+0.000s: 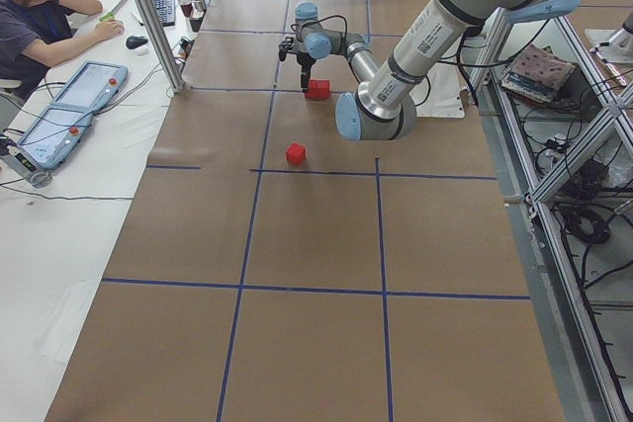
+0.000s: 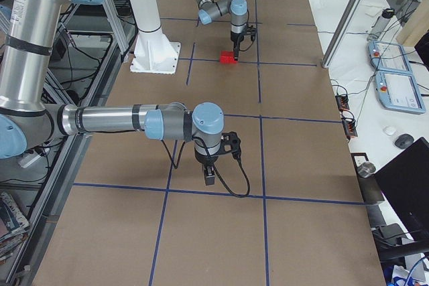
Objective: Form red blocks into L shape at center
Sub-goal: 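Move the left gripper back over the last red cube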
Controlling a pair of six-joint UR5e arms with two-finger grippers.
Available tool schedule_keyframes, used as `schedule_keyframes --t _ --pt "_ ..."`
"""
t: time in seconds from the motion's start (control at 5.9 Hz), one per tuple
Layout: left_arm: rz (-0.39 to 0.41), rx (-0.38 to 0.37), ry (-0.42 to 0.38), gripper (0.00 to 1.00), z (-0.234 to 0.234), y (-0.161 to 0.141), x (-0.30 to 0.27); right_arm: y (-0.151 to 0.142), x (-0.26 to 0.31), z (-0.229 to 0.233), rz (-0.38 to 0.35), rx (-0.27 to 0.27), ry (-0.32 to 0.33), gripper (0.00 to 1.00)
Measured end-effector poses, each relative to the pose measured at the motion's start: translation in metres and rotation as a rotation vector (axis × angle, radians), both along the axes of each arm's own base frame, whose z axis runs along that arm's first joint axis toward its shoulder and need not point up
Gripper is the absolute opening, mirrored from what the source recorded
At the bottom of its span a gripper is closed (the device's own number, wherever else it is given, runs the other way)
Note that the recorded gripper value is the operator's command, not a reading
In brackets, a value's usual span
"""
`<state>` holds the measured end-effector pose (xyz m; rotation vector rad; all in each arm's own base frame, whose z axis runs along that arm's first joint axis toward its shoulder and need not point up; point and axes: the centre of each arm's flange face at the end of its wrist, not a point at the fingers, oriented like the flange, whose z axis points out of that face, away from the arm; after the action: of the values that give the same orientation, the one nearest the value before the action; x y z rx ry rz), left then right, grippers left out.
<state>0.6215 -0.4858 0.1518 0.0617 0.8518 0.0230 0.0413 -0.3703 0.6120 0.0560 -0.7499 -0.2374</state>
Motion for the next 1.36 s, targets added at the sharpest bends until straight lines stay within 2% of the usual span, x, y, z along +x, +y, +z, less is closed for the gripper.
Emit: schedule_keyframes --t 0.34,0.51,1.02,1.36 --pt "0.002 -0.032 0.092 1.0 -0.02 -0.033 -0.063 0.0 0.0 -0.001 0.0 0.002 0.0 1.0" --pt "0.009 -0.02 0.092 1.0 0.003 -0.041 -0.09 0.0 0.0 0.0 0.0 0.001 0.001 1.0" --pt "0.119 0.158 0.016 1.0 0.115 -0.046 -0.184 0.0 0.0 0.002 0.0 -0.004 0.0 1.0" --pt "0.179 0.209 -0.041 1.0 0.169 -0.044 -0.21 0.0 0.0 0.003 0.0 -0.006 0.0 1.0"
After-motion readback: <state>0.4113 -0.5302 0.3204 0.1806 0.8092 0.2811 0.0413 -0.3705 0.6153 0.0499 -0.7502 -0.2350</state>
